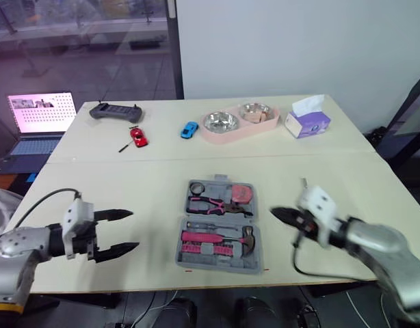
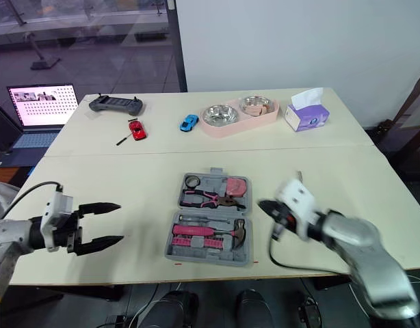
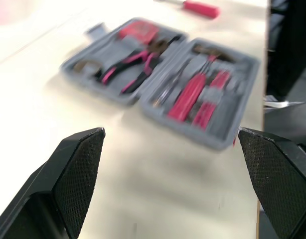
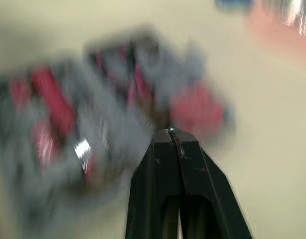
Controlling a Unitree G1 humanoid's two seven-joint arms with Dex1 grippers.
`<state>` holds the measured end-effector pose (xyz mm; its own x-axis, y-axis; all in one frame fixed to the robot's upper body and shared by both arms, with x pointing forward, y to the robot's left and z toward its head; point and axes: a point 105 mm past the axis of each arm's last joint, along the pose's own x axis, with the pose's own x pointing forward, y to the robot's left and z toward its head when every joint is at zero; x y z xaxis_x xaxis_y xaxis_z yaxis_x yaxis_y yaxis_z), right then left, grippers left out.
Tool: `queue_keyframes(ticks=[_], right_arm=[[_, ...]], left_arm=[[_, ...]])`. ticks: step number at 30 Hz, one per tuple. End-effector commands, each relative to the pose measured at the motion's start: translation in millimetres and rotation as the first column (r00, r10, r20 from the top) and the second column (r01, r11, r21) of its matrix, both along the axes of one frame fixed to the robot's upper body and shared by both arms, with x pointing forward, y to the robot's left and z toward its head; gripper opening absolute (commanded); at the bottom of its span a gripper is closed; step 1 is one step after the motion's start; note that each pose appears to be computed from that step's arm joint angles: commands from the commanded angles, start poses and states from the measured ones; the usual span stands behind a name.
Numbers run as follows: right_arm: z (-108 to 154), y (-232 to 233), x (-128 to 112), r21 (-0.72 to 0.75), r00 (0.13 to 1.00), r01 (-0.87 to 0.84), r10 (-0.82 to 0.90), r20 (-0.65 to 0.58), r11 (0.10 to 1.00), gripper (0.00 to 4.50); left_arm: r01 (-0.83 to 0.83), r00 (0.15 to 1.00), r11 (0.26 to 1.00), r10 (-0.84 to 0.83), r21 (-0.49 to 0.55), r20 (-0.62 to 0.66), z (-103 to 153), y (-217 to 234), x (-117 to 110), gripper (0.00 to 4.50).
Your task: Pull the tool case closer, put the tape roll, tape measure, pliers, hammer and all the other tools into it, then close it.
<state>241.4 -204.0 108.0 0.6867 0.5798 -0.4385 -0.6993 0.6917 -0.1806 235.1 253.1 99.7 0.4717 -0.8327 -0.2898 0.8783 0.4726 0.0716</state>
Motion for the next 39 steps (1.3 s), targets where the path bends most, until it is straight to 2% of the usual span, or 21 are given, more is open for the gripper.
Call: queue_keyframes(ticks=[1,3,6,10,19,22,25,29,31,32,34,36,39], right_arm=[[7,-59,-17,-0.020,0.992,0.125,-0.125,0.006,0.992,1.84],[4,-88,-33,-0.041,0.982,0.189,-0.190,-0.019,0.981,2.84],[1,-103,-44,-0.078,0.977,0.208,-0.211,-0.027,0.975,4.43],[2,-125,-49,-0.084,0.962,0.272,-0.274,-0.009,0.959,4.48],[-10,-105,-47,-0.070,0.972,0.231,-0.233,-0.022,0.970,4.48],[-10,-89,-39,-0.043,0.967,0.253,-0.254,-0.007,0.966,4.48],[-9,-76,-19,-0.017,0.937,0.349,-0.349,0.004,0.937,4.48],[-11,-77,15,-0.032,0.837,0.547,-0.547,0.010,0.836,4.48],[-12,-79,36,-0.010,0.759,0.651,-0.651,-0.012,0.759,4.48],[-14,-86,48,0.004,0.685,0.728,-0.727,-0.044,0.686,4.48],[-13,-83,71,0.017,0.644,0.764,-0.760,-0.084,0.645,4.48],[-18,-87,81,-0.031,0.600,0.793,-0.789,-0.131,0.608,4.48],[-22,-89,92,-0.076,0.585,0.795,-0.795,-0.161,0.601,4.48]], left_arm=[[-0.116,0.992,0.991,0.112,0.065,0.059,14,35,-4,4.50],[-0.161,0.986,0.982,0.157,0.096,0.049,13,52,-10,4.50],[-0.172,0.985,0.977,0.170,0.122,0.026,9,63,-19,4.50],[-0.223,0.975,0.962,0.224,0.159,0.014,3,82,-26,4.50],[-0.144,0.990,0.984,0.144,0.102,0.014,-2,55,-18,4.50],[-0.090,0.996,0.993,0.089,0.070,0.018,-4,35,-16,4.50],[0.002,1.000,1.000,-0.002,0.017,0.010,-5,2,-15,4.50],[0.111,0.994,0.993,-0.110,-0.036,0.027,-1,-40,-16,4.50],[0.161,0.986,0.985,-0.157,-0.065,0.052,4,-61,-16,4.50],[0.189,0.981,0.978,-0.183,-0.085,0.068,7,-74,-15,4.50],[0.239,0.969,0.966,-0.230,-0.102,0.095,11,-94,-16,4.50],[0.256,0.964,0.960,-0.244,-0.116,0.110,13,-103,-15,4.50],[0.266,0.961,0.957,-0.253,-0.119,0.116,13,-109,-15,4.50]])
